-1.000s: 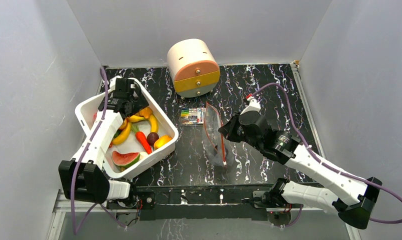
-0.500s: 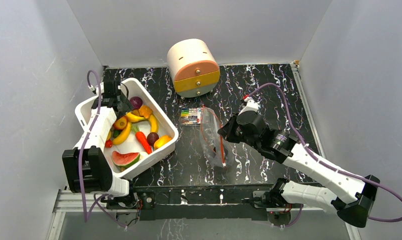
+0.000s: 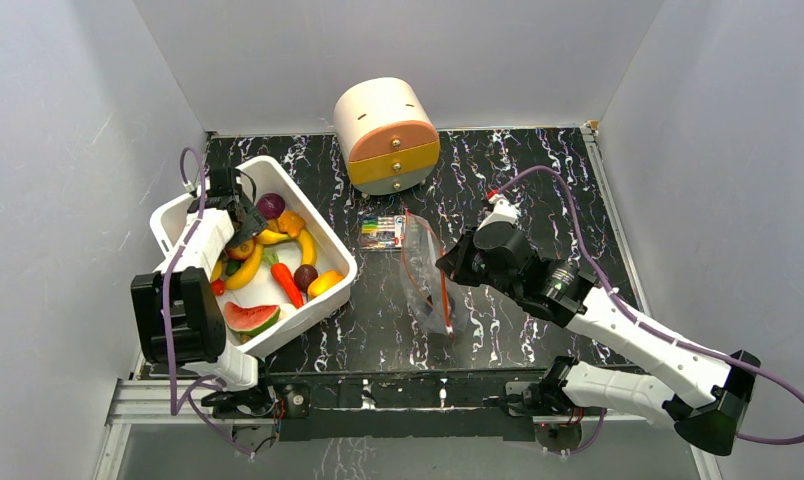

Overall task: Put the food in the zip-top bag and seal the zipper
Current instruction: Pick up the fake fruit from the bin.

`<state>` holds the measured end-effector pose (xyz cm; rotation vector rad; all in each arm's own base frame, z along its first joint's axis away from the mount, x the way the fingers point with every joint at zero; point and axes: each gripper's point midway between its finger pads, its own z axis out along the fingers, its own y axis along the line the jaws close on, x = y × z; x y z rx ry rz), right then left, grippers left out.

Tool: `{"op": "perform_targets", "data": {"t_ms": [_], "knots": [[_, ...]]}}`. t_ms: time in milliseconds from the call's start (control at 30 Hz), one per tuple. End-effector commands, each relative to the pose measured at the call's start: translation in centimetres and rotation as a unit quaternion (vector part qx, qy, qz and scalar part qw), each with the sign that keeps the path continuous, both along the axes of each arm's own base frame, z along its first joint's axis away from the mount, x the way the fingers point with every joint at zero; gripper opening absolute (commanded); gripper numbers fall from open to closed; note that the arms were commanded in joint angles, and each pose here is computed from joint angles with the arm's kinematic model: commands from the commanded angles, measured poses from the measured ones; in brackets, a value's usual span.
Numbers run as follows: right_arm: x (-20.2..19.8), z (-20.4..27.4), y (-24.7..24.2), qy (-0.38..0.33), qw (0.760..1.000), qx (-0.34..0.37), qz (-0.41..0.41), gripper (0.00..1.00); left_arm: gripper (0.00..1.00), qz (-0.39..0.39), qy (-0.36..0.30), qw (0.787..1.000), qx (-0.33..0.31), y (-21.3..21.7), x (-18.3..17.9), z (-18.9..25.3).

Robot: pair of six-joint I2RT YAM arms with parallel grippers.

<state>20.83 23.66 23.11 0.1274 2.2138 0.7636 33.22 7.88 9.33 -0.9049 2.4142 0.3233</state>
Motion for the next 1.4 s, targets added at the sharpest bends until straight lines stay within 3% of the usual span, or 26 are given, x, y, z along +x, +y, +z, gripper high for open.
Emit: {"op": "perform_targets", "data": {"t_ms": [0,233,367,600,900,1367], "knots": [[0.4,2.8,-0.2,-0.034,0.999,0.028,-0.009,0.0,0.85,0.007,0.02,1.0,-0.002,0.4,-0.4,-0.7],[0.3,2.7,-0.5,-0.034,0.999,0.025,-0.01,0.0,0.75,-0.002,0.024,1.0,-0.002,0.3,-0.4,-0.8],[0.2,2.5,-0.7,-0.033,0.999,0.024,-0.012,0.0,0.65,-0.002,0.028,0.999,-0.017,-0.2,-0.7,-0.6],[0.1,2.5,-1.2,-0.034,0.999,0.019,-0.018,0.0,0.58,-0.01,0.019,0.999,-0.029,-0.8,-1.6,0.7],[0.3,2.5,-1.0,-0.031,0.999,0.016,-0.019,0.0,0.54,-0.022,-0.015,0.999,-0.045,-1.8,-2.7,3.6],[0.8,1.9,-0.6,-0.026,0.999,0.013,-0.025,0.0,0.53,-0.167,-0.067,0.97,-0.163,-8.6,-4.2,9.1]]}}
